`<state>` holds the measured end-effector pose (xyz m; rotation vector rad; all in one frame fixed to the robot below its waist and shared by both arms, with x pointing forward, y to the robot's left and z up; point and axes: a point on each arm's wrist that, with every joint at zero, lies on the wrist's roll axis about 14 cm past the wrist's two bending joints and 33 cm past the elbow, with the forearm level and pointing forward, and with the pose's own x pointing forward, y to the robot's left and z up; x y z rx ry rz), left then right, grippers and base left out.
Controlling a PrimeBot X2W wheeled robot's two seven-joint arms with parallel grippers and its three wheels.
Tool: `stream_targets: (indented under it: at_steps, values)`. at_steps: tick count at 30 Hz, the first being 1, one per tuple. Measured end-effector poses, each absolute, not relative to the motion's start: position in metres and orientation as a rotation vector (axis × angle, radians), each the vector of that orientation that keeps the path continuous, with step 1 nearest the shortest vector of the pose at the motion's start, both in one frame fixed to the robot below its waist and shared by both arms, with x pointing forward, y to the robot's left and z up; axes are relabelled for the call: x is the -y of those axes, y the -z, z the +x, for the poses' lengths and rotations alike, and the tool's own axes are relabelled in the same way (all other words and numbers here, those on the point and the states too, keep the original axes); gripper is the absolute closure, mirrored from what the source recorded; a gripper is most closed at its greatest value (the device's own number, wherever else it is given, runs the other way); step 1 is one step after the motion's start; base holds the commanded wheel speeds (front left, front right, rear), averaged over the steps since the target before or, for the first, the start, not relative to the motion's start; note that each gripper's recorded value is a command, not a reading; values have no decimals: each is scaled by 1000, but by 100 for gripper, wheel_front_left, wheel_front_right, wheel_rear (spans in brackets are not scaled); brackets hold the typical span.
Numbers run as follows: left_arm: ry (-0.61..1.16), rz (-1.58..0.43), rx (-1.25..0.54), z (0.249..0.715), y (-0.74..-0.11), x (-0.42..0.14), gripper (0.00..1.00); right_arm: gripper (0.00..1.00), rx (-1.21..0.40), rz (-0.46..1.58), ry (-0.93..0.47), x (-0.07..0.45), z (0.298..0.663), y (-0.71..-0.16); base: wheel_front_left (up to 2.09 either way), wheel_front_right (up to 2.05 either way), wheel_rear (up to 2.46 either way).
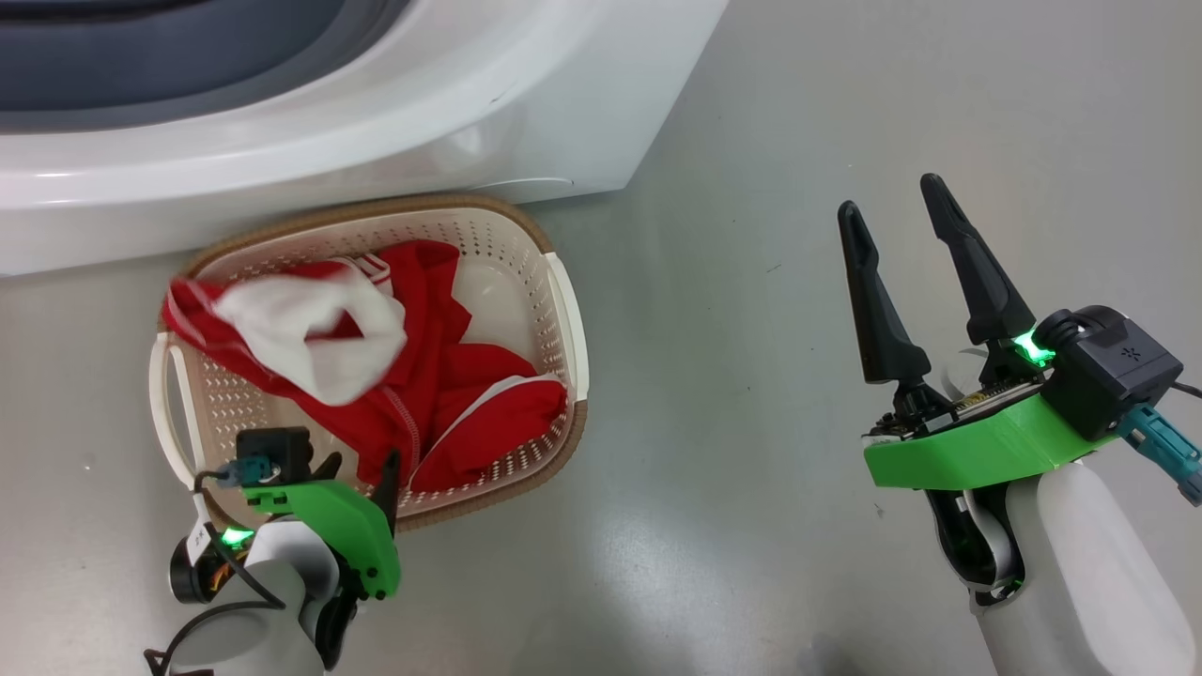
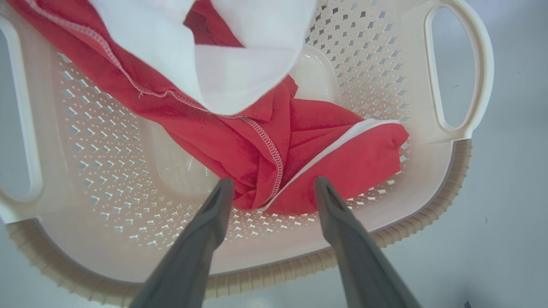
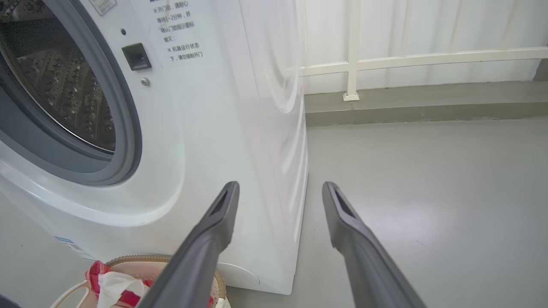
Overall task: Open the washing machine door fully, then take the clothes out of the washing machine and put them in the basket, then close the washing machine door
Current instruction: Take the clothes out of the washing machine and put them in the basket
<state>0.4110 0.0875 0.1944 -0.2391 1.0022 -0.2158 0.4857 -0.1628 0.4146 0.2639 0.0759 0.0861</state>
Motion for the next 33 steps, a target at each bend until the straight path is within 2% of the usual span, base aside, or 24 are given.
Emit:
stream_targets:
  at_steps: [15,33]
  values:
    - [193,-244,-933,419,-207,-95,0,0,-62,271,-101,157,487,-421,0,0,0]
    - [225,-309,-720,457,-263,-84,0,0,-13,278,-122,151,485,-445,0,0,0]
